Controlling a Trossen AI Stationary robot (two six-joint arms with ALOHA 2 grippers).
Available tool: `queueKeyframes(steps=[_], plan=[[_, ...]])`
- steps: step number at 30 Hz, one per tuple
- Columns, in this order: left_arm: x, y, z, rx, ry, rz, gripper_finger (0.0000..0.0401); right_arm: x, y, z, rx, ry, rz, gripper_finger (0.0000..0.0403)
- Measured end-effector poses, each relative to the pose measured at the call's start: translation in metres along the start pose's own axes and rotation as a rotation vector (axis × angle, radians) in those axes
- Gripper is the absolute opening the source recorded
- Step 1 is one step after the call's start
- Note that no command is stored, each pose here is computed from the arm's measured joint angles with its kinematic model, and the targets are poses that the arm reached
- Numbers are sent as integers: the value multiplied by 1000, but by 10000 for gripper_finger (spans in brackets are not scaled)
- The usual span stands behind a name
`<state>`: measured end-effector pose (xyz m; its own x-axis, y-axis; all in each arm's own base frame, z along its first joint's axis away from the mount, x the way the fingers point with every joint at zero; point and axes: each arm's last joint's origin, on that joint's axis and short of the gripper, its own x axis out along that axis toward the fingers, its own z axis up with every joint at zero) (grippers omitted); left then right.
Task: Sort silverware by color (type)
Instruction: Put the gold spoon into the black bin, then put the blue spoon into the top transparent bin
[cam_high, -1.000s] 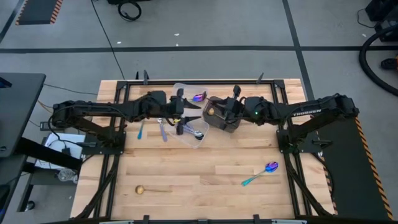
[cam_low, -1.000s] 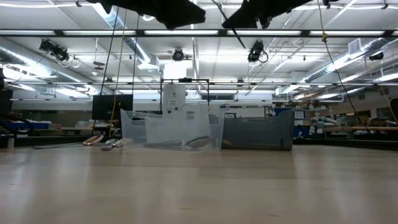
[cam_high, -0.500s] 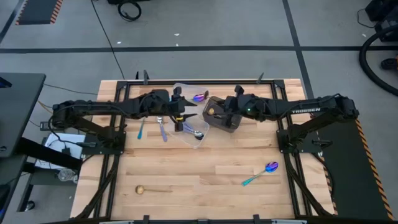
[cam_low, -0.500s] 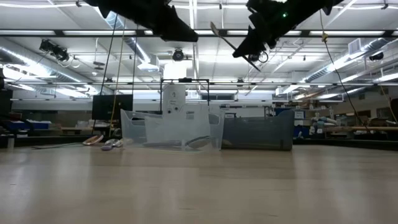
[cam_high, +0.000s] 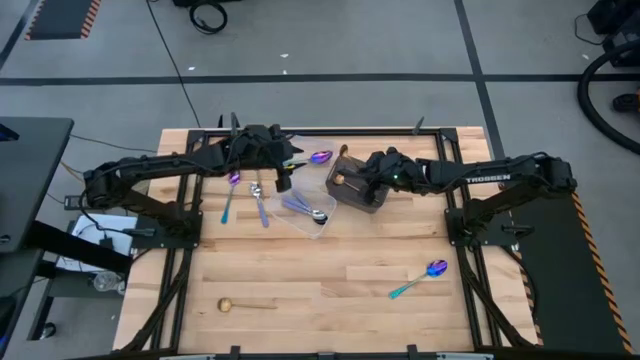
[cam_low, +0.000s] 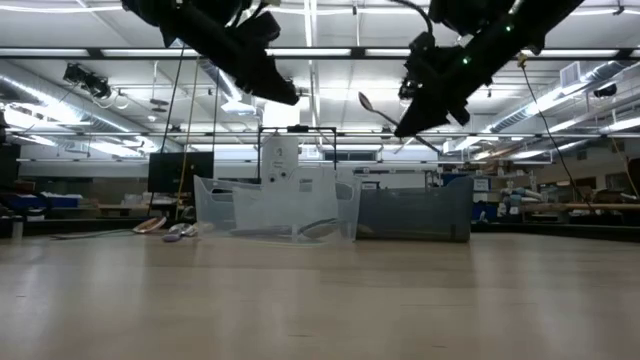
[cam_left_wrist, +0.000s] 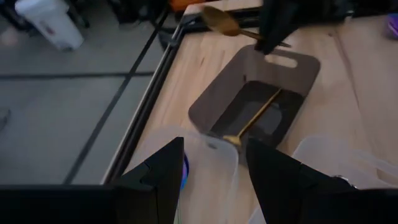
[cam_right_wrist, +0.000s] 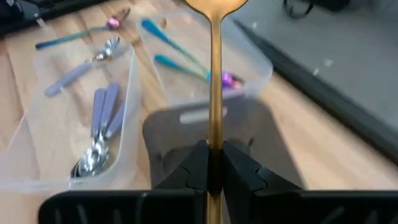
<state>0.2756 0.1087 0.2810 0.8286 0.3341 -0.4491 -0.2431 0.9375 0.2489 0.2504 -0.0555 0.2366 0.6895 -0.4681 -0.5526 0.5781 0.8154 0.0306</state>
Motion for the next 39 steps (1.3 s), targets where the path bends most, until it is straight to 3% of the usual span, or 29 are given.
queueKeyframes(steps=[7, 26, 39], plan=[[0, 6, -5, -74, 34, 13, 181, 8, -9, -21, 72, 48, -5, 36], [0, 5, -4, -75, 32, 9, 181, 60, -14, -65, 158, 264, -30, 36], [0, 5, -4, -68, 31, 10, 181, 70, -21, -67, 193, 290, -15, 66]])
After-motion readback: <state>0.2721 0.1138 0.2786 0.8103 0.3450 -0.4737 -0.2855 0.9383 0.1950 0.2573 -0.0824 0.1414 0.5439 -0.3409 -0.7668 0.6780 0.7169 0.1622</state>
